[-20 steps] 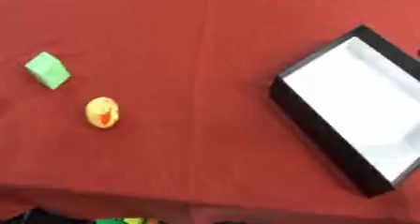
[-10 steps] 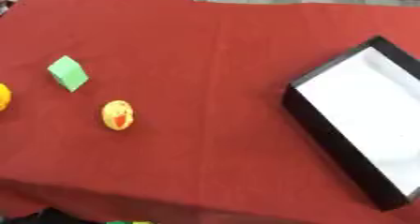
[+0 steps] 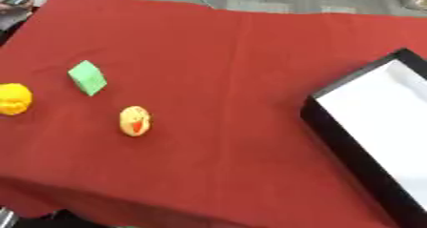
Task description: Pick up the objects with one hand, pass them to the other hand, and then place them into the box on the other side of the table.
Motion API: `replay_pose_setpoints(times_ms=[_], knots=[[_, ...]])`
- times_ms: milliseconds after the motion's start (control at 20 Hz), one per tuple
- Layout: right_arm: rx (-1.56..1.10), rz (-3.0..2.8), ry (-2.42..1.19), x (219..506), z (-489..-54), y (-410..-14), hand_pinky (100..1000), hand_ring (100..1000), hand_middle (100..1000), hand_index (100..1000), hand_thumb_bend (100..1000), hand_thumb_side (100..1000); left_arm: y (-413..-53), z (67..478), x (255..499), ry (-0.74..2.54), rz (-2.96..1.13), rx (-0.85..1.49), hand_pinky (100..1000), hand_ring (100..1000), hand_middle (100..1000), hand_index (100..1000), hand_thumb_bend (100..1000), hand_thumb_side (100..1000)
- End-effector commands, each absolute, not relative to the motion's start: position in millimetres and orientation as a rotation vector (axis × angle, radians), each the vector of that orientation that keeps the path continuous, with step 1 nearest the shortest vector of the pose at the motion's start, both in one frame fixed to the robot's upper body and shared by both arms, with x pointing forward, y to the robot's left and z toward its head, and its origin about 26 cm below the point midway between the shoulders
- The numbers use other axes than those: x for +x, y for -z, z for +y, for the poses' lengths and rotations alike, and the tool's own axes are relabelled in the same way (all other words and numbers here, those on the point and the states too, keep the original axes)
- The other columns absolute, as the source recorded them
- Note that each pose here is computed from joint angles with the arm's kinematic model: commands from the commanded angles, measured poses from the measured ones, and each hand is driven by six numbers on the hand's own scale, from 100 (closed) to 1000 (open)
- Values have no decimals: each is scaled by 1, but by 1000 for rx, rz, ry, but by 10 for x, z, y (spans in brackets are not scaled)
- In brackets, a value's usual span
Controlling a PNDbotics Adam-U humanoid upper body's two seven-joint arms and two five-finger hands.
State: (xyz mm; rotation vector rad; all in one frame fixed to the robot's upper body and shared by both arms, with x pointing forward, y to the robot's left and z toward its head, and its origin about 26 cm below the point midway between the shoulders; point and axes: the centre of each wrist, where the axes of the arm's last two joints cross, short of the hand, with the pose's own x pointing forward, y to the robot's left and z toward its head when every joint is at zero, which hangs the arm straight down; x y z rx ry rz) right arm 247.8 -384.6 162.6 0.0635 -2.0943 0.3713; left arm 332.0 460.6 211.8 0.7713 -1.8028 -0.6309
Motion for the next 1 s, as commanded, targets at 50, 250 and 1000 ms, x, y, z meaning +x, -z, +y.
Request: replay_pose_setpoints(times_ms=[50,250,1000], knots=[[36,-2109,-430,2461,-3849,-1734,1000,1000,1000,1000,100,701,-2415,4796,3315,734,-1722,839,963,882,764,895,254,640],[35,-2106,-438,2461,-3845,-1729,1000,1000,1000,1000,100,702,-2545,4881,3383,843,-1625,841,962,891,772,886,361,554],[23,-2090,-468,2468,-3814,-1700,1000,1000,1000,1000,100,717,-2743,4944,3725,1035,-1266,787,961,905,794,856,514,530]])
